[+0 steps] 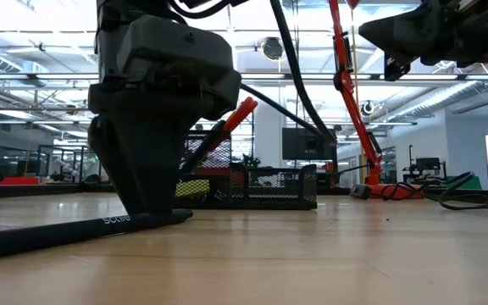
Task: Pick and place office supplies into organizer
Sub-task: Put the black pen into the black desk organizer
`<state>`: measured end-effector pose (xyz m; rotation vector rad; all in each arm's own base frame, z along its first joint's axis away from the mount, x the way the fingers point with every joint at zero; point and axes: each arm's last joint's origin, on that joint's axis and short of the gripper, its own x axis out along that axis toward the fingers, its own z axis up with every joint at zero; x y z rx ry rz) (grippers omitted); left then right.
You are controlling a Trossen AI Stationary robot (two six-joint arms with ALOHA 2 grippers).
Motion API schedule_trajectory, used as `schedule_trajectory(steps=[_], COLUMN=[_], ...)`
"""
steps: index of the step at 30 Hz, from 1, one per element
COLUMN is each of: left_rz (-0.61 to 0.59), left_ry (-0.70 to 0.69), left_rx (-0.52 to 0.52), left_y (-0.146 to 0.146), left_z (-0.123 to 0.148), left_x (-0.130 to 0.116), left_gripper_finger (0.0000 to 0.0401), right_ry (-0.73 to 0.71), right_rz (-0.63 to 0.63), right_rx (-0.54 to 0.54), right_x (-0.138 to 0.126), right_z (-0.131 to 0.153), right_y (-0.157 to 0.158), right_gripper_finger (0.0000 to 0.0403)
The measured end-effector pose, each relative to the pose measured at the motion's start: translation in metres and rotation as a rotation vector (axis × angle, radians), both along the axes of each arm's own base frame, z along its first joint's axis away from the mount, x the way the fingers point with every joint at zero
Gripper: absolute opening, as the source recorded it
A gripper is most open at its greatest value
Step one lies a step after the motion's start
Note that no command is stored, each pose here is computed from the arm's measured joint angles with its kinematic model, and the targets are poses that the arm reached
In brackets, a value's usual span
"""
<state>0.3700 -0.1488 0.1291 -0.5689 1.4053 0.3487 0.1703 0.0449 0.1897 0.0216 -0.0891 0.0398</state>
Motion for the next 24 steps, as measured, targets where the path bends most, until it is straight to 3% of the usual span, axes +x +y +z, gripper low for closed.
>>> schedule_trajectory(steps=[11,17,24], left_rz=[0.044,-0.071,-0.100], left_ry=[0.034,0.023,0.097], left_rx=[0.096,0.185,0.231], left_y=[-0.002,-0.003,-0.003], left_z=[-0.016,-0.017,-0.017], left_x=[-0.002,-0.004,-0.013], left_gripper_finger=[0.0233,0.0212,0.0177], right_ry=[0.000,-0.001,0.000], right_rz=[0.000,0.000,0.001], right_rx=[0.000,0.000,0.007], right_x=[0.000,0.000,0.000], right_z=[0.000,0.000,0.000], right_y=[0.000,0.000,0.000], right_gripper_finger=[0.0000,0.0000,0.0000])
